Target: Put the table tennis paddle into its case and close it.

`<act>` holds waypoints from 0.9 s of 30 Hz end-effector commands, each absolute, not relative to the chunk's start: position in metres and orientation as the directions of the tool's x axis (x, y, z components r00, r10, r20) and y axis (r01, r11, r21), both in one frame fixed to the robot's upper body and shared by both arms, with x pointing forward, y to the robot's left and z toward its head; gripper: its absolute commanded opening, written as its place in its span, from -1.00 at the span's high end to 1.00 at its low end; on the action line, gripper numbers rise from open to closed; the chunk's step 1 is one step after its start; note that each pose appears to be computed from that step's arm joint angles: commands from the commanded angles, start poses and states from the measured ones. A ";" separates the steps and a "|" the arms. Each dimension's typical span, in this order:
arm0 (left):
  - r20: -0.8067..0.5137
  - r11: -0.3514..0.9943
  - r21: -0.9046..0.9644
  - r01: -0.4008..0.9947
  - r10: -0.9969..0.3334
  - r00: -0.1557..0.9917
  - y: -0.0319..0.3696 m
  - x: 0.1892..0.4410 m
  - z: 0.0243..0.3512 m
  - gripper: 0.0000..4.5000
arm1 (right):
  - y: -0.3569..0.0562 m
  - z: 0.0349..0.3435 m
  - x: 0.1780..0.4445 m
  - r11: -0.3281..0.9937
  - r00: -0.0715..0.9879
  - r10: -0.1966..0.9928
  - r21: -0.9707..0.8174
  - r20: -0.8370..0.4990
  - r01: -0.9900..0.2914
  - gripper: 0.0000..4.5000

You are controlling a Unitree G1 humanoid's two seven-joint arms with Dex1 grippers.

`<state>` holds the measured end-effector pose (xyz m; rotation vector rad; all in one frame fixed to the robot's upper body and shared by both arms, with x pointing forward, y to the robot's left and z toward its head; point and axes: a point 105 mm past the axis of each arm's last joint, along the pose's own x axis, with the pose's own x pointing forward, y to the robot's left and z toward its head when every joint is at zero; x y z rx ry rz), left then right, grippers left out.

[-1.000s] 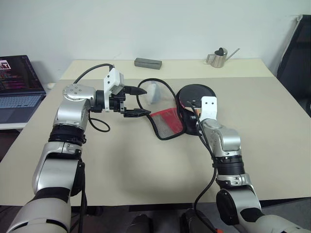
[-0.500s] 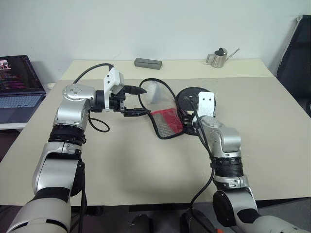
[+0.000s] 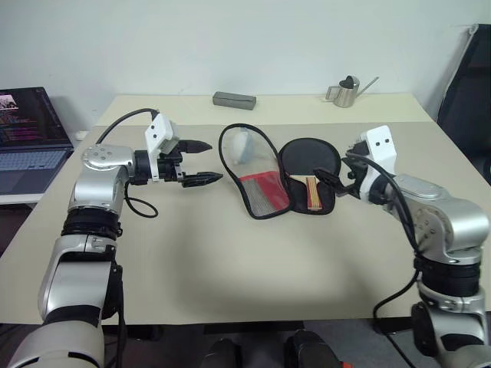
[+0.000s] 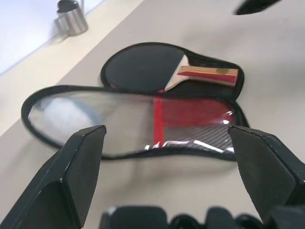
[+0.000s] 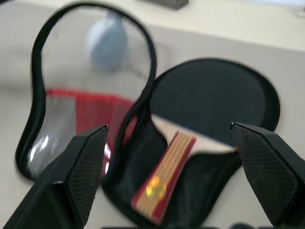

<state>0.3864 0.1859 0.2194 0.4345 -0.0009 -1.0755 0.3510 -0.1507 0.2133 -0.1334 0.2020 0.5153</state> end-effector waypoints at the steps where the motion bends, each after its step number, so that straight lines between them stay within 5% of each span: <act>1: -0.188 0.431 0.373 0.822 -0.832 0.522 0.196 0.385 0.226 -1.00 | -0.147 0.230 0.347 0.822 0.828 0.529 -0.133 -0.185 -0.554 -0.99; 16: -0.261 0.593 0.433 0.679 -0.638 0.724 0.226 0.416 0.194 -1.00 | -0.144 0.231 0.361 0.778 0.815 0.544 -0.245 -0.197 -0.578 -0.99; 27: -0.303 0.571 0.469 0.674 -0.613 0.730 0.188 0.440 0.180 -1.00 | -0.149 0.228 0.356 0.792 0.826 0.527 -0.239 -0.199 -0.562 -0.99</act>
